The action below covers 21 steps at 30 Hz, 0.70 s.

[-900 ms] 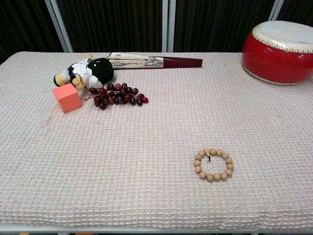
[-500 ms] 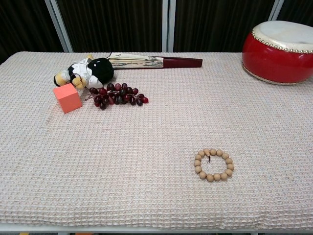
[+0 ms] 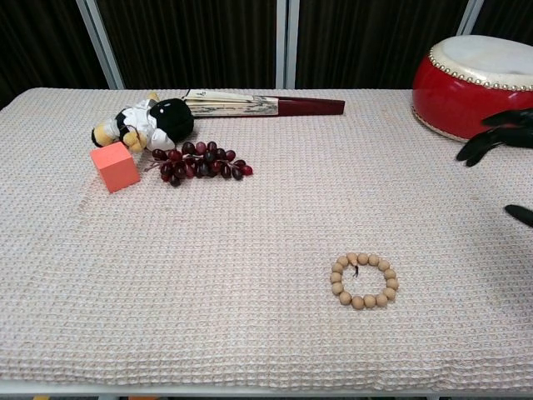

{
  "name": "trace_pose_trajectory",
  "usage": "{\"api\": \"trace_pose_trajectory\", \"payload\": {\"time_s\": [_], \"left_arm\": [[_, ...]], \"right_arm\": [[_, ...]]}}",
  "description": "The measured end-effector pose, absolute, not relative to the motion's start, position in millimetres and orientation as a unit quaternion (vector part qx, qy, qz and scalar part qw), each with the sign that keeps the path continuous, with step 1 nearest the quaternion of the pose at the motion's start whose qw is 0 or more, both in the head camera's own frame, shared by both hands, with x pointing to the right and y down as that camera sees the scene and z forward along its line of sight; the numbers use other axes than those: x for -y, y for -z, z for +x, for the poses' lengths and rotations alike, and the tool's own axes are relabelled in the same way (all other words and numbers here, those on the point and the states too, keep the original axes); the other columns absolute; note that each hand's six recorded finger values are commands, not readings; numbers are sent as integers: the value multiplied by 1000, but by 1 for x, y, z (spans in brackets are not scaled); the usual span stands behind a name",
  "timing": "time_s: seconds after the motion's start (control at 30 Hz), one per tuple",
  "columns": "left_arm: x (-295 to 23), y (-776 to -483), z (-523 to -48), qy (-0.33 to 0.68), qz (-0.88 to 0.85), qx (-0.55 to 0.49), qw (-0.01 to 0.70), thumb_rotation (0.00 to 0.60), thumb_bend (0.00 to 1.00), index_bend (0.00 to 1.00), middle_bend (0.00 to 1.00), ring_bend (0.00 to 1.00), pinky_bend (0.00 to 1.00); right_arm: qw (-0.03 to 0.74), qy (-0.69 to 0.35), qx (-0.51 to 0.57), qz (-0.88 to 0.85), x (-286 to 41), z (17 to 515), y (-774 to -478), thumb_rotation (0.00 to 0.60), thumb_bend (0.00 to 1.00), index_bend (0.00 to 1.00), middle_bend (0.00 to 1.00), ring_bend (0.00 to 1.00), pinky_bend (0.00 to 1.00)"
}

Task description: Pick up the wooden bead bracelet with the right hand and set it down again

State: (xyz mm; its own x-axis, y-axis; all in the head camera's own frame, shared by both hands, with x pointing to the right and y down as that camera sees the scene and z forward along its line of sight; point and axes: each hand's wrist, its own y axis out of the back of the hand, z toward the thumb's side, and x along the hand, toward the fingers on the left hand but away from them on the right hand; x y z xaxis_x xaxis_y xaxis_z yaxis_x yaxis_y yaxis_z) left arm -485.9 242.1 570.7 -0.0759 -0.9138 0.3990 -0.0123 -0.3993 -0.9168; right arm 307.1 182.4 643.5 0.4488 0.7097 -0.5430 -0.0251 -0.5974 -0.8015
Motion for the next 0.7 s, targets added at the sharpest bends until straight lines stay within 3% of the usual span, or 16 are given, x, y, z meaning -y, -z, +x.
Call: {"api": "trace_pose_trajectory", "payload": {"time_s": [0.13,0.33,0.7], "left_arm": [[-243,-571,-489,612,-571,-408,365,600,0,194,155,51,100],[-245,-573,-494,616,-569,-411,358,600,0,194,155,51,100],[-246,-575,-500,617,-569,-414,351,600,0,194,155,51,100]], "right_arm": [[392,-448,164,-787,-174,255,-681,600,330,285,260,0,0],[427,-425,108,-791,-175,208,-714,600,327,343,260,0,0],[499,-390,79,-770,-193,185,-732,600,327,408,266,0,0]]}}
